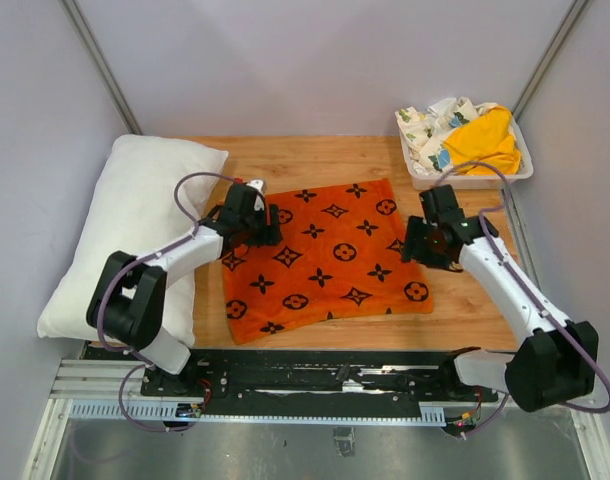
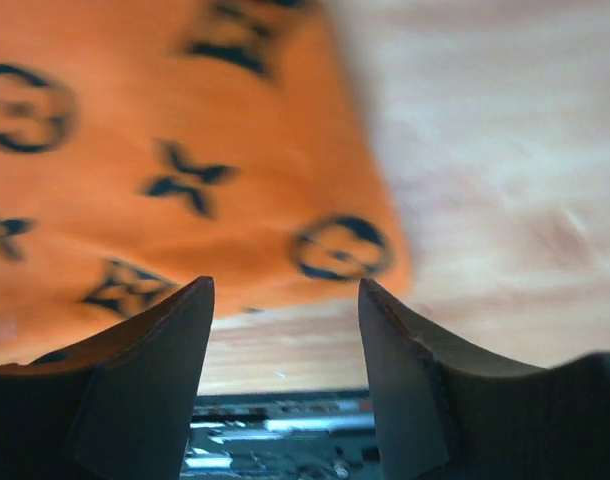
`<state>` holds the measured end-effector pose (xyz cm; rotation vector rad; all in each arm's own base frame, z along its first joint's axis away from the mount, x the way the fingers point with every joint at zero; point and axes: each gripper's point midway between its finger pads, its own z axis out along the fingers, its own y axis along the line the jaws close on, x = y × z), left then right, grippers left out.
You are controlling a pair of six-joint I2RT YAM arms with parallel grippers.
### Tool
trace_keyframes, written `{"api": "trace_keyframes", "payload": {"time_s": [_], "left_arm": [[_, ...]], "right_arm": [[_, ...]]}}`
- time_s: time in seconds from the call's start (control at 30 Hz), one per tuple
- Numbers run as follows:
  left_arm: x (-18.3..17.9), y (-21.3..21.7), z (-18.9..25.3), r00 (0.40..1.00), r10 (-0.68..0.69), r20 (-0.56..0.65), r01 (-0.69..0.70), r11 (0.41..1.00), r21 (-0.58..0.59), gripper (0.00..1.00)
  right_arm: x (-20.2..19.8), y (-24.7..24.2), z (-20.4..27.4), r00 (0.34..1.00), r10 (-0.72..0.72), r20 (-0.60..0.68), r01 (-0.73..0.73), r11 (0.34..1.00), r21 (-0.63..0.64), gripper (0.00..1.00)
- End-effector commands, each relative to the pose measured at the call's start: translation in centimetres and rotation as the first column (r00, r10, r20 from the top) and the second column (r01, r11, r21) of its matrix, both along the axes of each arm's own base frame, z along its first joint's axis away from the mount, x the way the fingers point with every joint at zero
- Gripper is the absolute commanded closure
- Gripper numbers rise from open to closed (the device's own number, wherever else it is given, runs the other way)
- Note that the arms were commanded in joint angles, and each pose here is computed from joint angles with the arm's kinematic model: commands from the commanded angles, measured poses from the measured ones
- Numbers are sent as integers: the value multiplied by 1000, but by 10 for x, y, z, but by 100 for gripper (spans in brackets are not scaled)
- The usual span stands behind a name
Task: Remove the pillowcase from the pillow
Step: Fold the pillowcase at the center of the board.
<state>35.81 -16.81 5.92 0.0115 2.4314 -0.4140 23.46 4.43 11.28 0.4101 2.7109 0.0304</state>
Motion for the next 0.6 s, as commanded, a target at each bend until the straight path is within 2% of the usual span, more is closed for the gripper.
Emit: {"api": "trace_keyframes", "payload": {"time_s": [0.0,0.03,0.1,0.13,0.17,0.23,0.3,0.37,0.47,0.57], "left_arm": [[-6,-47,73,961,-182,208,166,982,92,36],[-16,-56,72,957,-211,197,191,975,115,45],[-43,-77,62,954,-265,139,259,964,64,64],[-60,-88,57,954,-283,102,287,957,-30,77],[-78,-96,47,948,-308,80,316,940,-124,81],[-118,-113,37,921,-387,39,378,866,-326,81],[-143,-115,21,913,-408,-14,365,830,-423,82],[-159,-104,-4,913,-398,-90,327,844,-425,82],[-178,-81,-35,915,-353,-196,267,893,-361,82],[-193,-56,-54,928,-249,-277,164,941,-297,80]], "right_arm": [[48,91,21,933,310,181,-327,942,73,51],[51,115,18,909,369,197,-398,907,136,66],[52,153,7,871,439,218,-485,839,246,84],[49,167,-1,857,467,217,-513,805,298,90],[41,181,-7,840,499,214,-542,759,360,95],[30,194,-22,826,529,196,-556,709,434,99],[19,197,-38,822,545,165,-549,685,478,99],[9,190,-57,829,546,118,-529,699,481,99],[-1,170,-77,848,527,55,-484,729,484,99],[-6,141,-92,892,452,-7,-391,780,489,99]]}}
